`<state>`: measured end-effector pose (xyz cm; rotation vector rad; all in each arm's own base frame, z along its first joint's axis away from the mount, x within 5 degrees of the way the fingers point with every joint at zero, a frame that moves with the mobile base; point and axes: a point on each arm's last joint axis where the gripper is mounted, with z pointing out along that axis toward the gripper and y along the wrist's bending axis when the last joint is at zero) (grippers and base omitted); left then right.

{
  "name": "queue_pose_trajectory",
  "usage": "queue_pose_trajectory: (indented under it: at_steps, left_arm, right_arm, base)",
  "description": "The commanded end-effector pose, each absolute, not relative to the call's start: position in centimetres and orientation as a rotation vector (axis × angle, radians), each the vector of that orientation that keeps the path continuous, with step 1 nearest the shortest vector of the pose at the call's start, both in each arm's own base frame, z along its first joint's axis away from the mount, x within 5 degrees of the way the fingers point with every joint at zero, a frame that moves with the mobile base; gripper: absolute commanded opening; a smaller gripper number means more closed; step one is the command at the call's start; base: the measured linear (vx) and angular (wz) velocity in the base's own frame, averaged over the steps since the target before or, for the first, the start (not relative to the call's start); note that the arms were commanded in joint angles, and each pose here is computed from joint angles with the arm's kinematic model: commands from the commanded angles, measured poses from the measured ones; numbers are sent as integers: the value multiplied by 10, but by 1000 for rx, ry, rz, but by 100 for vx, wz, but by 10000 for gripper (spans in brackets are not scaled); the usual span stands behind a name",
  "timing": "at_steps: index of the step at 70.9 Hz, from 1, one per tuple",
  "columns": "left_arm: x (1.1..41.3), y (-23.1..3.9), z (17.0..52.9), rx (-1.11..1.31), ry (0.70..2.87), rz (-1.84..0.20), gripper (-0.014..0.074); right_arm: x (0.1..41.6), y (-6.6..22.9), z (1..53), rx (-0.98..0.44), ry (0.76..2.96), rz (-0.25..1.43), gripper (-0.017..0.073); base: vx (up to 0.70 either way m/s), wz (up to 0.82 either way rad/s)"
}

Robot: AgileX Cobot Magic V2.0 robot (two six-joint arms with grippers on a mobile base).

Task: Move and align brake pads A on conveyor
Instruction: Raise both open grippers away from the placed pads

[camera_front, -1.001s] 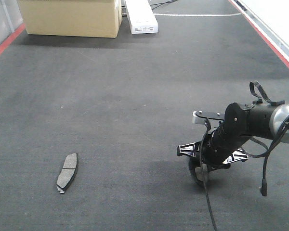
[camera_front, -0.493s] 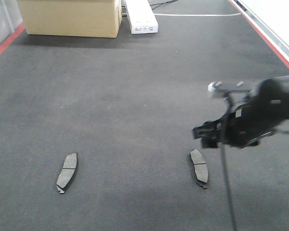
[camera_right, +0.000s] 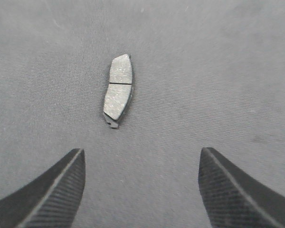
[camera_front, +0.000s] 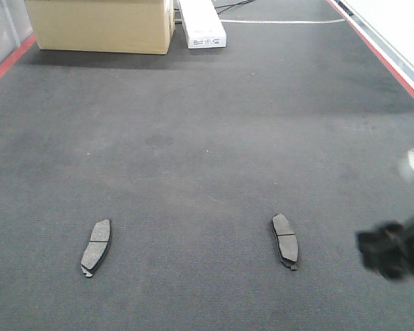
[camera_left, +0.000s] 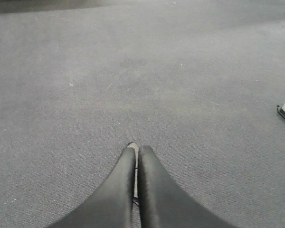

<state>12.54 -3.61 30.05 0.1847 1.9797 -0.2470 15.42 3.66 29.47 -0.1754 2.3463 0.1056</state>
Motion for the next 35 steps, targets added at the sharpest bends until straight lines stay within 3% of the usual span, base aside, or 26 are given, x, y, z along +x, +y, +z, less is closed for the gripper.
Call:
queue_pose_trajectory:
  at_steps: [1, 12, 35]
  left_arm:
    - [127, -37, 316, 178, 1877, -265, -8]
    - [127, -37, 316, 178, 1877, -265, -8]
    - [127, -37, 316, 178, 1877, -265, -8]
  right_arm:
    - [137, 30, 304, -189, 2176, 95, 465]
    - [112, 23, 295, -186, 2096, 102, 378]
    - [98, 19, 294, -179, 2038, 113, -16]
  base:
    - [0, 0]
    - [0, 0]
    - [0, 0]
